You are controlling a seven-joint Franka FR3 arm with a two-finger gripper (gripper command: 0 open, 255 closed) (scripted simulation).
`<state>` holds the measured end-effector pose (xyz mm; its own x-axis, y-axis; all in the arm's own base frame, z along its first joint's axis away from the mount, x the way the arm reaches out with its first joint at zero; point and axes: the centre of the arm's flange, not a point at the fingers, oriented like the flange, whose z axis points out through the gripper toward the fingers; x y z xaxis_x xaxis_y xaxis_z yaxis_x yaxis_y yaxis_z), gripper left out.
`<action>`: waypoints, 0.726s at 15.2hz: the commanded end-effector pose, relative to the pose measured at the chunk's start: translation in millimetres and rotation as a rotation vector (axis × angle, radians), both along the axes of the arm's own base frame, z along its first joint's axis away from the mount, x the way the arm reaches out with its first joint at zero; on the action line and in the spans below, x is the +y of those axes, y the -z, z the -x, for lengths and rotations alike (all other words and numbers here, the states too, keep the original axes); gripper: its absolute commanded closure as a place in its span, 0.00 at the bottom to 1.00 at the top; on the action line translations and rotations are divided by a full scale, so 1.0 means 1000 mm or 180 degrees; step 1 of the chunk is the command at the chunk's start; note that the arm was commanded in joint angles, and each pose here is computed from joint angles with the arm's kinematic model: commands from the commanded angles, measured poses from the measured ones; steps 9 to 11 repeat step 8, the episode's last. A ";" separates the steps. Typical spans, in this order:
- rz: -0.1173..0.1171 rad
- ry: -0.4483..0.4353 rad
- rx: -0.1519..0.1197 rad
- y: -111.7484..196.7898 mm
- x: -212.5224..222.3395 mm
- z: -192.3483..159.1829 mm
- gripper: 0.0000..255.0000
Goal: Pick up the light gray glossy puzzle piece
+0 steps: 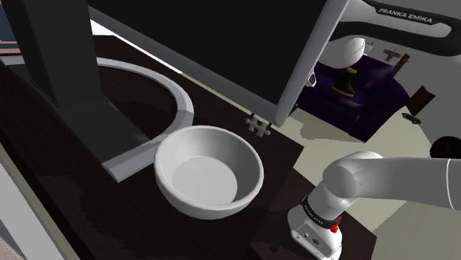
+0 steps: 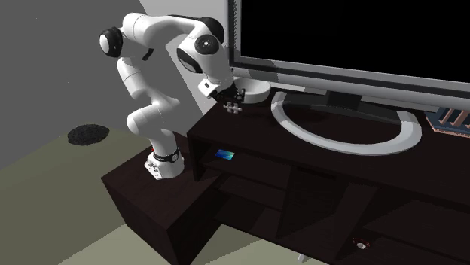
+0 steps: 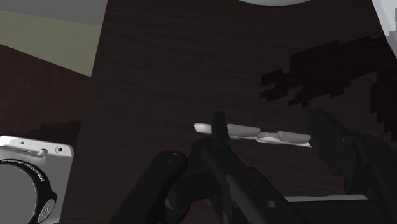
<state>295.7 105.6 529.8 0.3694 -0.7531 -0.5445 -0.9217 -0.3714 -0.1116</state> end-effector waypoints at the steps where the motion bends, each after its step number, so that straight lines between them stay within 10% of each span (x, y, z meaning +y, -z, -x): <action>1: 0.0001 0.0000 0.0001 -0.012 0.000 0.000 1.00; 11: 0.0001 0.0000 0.0001 -0.039 0.000 0.000 1.00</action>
